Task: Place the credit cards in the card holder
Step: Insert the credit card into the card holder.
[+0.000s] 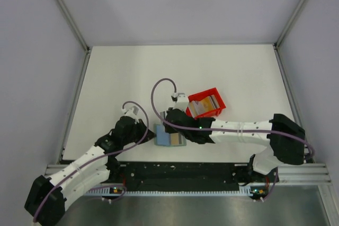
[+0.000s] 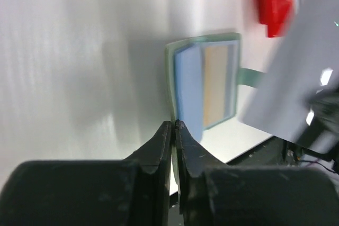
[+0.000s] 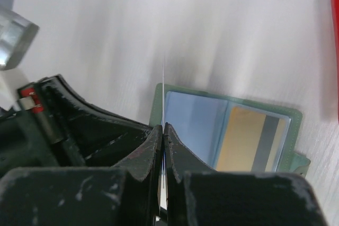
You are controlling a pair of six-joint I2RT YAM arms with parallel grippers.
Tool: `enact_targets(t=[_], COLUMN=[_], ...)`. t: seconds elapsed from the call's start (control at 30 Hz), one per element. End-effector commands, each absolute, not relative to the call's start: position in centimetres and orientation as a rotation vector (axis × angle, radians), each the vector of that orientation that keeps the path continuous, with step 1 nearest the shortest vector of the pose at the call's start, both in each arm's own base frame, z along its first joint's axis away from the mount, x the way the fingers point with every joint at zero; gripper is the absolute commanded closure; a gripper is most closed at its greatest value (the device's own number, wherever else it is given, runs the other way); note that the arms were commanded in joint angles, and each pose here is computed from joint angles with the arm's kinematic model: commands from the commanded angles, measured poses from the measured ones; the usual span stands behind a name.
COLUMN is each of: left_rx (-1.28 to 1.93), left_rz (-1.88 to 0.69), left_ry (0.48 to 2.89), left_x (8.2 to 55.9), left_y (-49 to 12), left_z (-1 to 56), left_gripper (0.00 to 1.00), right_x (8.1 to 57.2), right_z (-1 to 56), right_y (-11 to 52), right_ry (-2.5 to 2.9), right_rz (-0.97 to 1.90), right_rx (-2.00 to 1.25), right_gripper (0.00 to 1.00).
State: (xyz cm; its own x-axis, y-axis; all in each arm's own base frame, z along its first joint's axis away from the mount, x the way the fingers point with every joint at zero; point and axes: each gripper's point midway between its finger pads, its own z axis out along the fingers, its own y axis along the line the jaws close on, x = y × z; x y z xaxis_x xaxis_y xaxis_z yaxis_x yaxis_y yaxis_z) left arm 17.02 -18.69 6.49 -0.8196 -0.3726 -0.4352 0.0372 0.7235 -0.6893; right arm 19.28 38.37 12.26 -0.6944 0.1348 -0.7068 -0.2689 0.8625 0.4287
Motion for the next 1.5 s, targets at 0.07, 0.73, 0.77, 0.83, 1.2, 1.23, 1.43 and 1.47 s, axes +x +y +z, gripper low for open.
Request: enact_targets(t=[0.07,0.73,0.77,0.83,1.2,1.23,1.43,1.47], left_rx=[-0.342,-0.348,-0.349,-0.349,-0.346,-0.348,-0.341,-0.338], left_rz=[-0.781,-0.800,-0.801,-0.800,-0.800,-0.799,-0.812,-0.814], left_ry=[2.426,2.458,2.458,2.460,2.451,2.450,2.448,2.448], left_x=[17.0,16.8,16.8,16.8,16.9,16.9,16.9,16.9], left_y=[-16.4,-16.9,-16.9,-16.9,-16.9,-16.9,-17.1,-17.1], left_z=[3.5,2.2,2.2,2.2,2.2,2.1,2.2,2.2], left_gripper=[0.73,0.96,0.96,0.96,0.92,0.92,0.91,0.92], right_x=[18.8,16.9,17.1,17.4,16.7,16.6,16.3,16.4], right_z=[13.8,6.5,6.3,6.0,4.1,3.9,2.7,2.6], right_y=[37.1,35.1,35.1,34.9,35.6,35.6,35.5,35.4], right_ry=[2.232,2.397,2.398,2.405,2.481,2.491,2.528,2.530], right_rz=[0.807,1.062,1.071,1.079,1.155,1.160,1.165,1.157], right_rx=[-0.092,-0.034,-0.024,-0.011,-0.011,-0.006,0.070,0.089], right_gripper=[1.00,1.00,1.00,1.00,1.00,1.00,1.00,1.00])
